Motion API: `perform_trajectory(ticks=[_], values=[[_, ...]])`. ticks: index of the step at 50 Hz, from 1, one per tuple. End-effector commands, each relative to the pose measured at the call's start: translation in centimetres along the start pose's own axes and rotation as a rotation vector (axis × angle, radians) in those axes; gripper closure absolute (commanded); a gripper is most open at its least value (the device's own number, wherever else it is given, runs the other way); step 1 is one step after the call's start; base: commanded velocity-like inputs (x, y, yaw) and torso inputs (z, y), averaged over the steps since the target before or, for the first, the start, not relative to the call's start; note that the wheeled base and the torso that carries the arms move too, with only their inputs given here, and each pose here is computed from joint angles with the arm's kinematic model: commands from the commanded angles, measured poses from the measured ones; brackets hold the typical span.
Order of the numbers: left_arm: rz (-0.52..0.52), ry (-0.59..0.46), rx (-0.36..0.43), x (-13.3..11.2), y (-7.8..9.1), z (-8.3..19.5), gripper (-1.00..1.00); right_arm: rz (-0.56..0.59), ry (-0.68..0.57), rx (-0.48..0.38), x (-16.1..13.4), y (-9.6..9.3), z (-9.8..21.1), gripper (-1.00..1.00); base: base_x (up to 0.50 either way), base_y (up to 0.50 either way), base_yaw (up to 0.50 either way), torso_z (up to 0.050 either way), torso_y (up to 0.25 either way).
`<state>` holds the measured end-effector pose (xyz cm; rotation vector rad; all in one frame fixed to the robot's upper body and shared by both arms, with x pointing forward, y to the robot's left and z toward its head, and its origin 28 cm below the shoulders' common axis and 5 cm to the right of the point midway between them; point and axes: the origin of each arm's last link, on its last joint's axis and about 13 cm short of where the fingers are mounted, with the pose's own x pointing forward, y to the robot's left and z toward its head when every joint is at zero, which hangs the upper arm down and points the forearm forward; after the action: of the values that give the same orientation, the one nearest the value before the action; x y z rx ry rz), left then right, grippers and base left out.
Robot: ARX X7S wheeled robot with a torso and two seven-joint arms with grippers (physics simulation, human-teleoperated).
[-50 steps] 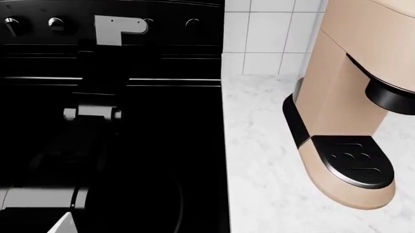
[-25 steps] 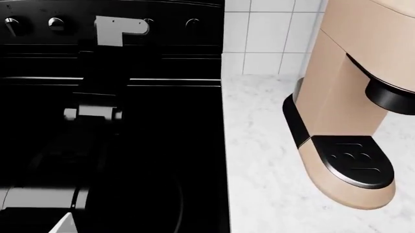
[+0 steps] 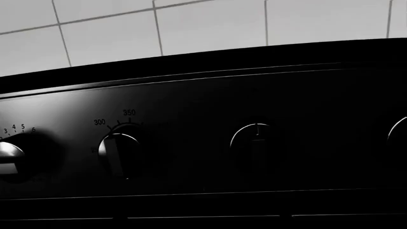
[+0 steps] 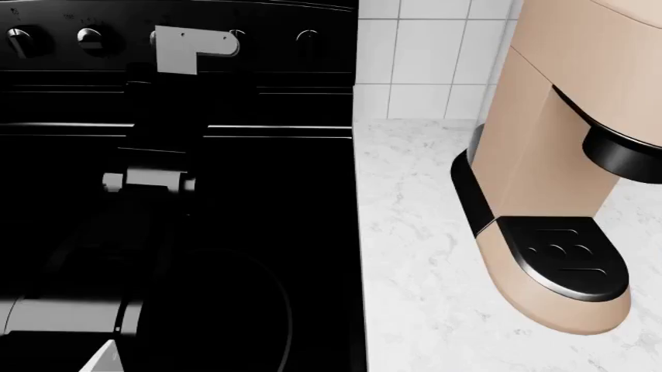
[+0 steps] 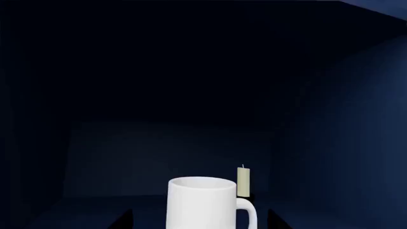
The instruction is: Pick the mug from the cabinet, place it under the coffee machine dispenser, and press the start button.
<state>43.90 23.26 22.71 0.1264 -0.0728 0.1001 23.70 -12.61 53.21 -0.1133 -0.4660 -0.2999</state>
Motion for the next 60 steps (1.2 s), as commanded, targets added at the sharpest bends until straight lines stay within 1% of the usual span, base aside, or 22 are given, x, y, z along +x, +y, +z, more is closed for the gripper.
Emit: perform_trajectory(ticks=[1, 14, 23, 24, 32, 36, 40, 44, 46, 50, 60], values=[[-0.002, -0.001, 0.008, 0.0, 0.0, 0.0, -1.00, -0.035, 0.095, -0.032, 3.0, 0.8, -1.6, -1.00, 0.00, 0.00, 0.00, 0.000, 0.000], [-0.003, -0.002, 0.010, 0.0, 0.0, 0.0, -1.00, -0.067, 0.161, -0.060, 4.9, 1.3, -3.3, -1.00, 0.00, 0.00, 0.00, 0.000, 0.000], [-0.005, -0.004, 0.010, 0.0, -0.1, 0.0, -1.00, -0.052, 0.254, -0.060, 6.1, 1.9, -5.8, -1.00, 0.00, 0.00, 0.00, 0.000, 0.000], [-0.003, -0.004, 0.011, 0.0, -0.1, 0.0, -1.00, -0.049, 0.264, -0.058, 6.2, 2.0, -6.0, 1.00, 0.00, 0.00, 0.00, 0.000, 0.000], [0.000, -0.008, 0.013, 0.0, -0.1, 0.0, -1.00, -0.041, 0.278, -0.036, 6.1, 2.0, -6.2, 1.00, 0.00, 0.00, 0.00, 0.000, 0.000], [0.000, -0.009, 0.012, 0.0, -0.1, 0.0, -1.00, -0.036, 0.265, -0.013, 5.8, 1.9, -5.7, 1.00, 0.00, 0.00, 0.00, 0.000, 0.000], [0.000, -0.010, 0.012, 0.0, -0.1, 0.0, -1.00, -0.027, 0.174, 0.060, 4.8, 1.3, -3.6, 1.00, 0.00, 0.00, 0.00, 0.000, 0.000], [0.000, -0.009, 0.012, 0.0, -0.1, 0.0, -1.00, -0.023, 0.033, 0.092, 3.3, 0.9, -0.9, 1.00, 0.00, 0.00, 0.00, 0.000, 0.000], [-0.001, -0.009, 0.012, 0.0, 0.0, 0.0, -1.00, -0.027, -0.026, 0.122, 2.5, 0.5, 0.4, 1.00, 0.00, 0.00, 0.00, 0.000, 0.000], [0.000, -0.009, 0.015, 0.0, -0.1, 0.0, -1.00, -0.046, -0.146, 0.143, 1.1, 0.0, 2.2, 1.00, 0.00, 0.00, 0.00, 0.000, 0.000], [0.002, -0.010, 0.017, 0.0, -0.1, 0.0, -1.00, -0.039, -0.287, 0.207, -1.2, -0.9, 4.6, 1.00, 0.00, 0.00, 0.00, 0.000, 0.000]])
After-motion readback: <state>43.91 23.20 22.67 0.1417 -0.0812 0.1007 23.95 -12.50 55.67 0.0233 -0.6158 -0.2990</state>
